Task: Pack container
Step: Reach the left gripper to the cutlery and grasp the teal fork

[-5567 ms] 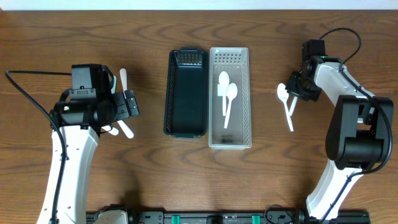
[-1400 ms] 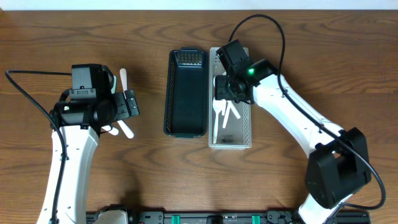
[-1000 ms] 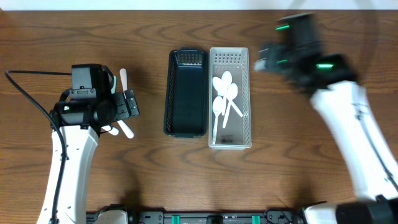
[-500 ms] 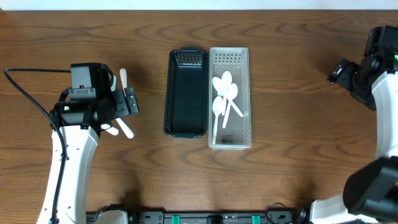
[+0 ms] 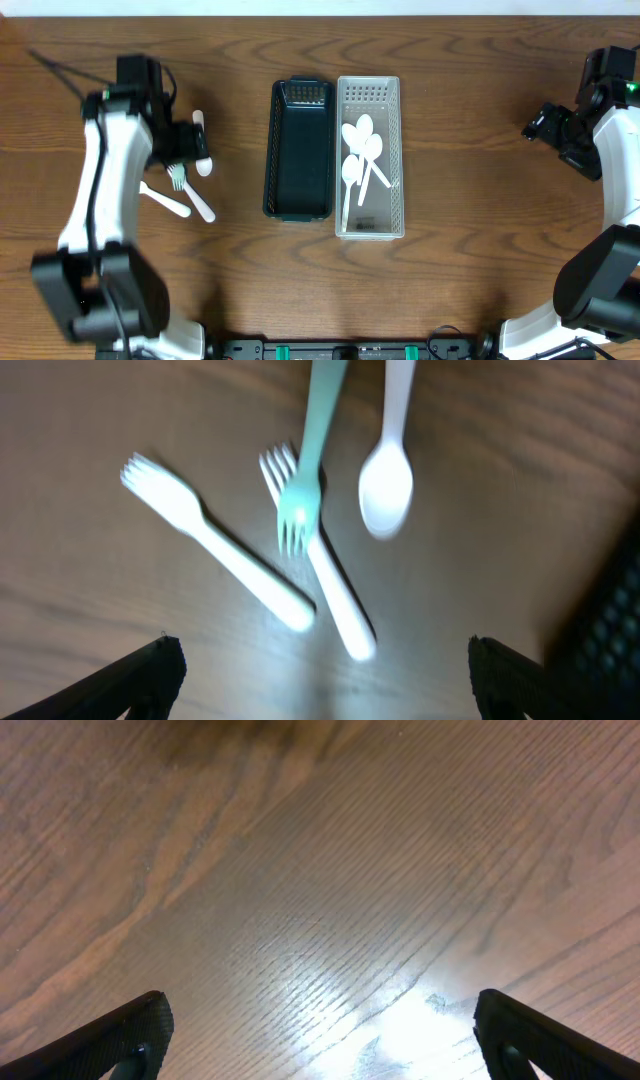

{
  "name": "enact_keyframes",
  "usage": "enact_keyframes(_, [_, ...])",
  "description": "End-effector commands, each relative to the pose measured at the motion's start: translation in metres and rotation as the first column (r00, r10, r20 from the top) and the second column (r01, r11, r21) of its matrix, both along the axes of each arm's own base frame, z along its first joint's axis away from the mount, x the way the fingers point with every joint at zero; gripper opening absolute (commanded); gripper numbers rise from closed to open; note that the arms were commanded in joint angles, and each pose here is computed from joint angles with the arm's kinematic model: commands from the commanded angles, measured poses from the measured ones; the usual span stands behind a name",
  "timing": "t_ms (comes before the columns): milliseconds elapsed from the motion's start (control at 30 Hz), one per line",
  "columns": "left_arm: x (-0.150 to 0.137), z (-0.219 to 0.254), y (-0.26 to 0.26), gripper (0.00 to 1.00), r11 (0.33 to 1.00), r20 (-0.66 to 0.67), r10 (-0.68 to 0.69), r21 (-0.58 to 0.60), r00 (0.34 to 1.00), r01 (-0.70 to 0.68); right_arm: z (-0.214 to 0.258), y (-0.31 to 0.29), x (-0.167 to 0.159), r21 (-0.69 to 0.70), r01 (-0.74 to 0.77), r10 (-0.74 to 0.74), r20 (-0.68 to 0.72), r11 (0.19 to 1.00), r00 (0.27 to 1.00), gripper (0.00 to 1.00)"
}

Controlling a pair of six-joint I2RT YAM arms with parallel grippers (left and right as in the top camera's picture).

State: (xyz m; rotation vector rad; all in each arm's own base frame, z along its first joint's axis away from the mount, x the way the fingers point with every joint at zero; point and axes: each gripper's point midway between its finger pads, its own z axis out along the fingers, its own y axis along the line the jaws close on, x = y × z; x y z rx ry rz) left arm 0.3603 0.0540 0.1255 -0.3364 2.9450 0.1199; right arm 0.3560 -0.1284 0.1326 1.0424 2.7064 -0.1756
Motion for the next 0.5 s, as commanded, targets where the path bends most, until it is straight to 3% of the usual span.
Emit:
enact_keyframes(0, [0.027,0.004,0.009,0.93,0.996,0.0,-0.08,0.031,0.997,0.08,-0.002,-0.002,-0.001,-0.002,0.001,-0.001,-0.006,1.0,1.0,0.99])
enact_keyframes(233, [0.048,-0.031,0.036,0.92,0.999,-0.034,-0.016,-0.029,0.999,0.015,-0.002,-0.002,-0.001,-0.002,0.001,-0.001,-0.006,1.0,1.0,0.99])
enact_keyframes(467, [0.048,-0.074,0.039,0.85,0.991,-0.108,-0.102,-0.094,0.989,0.091,-0.002,-0.002,-0.001,-0.002,0.002,-0.002,-0.006,1.0,1.0,0.99])
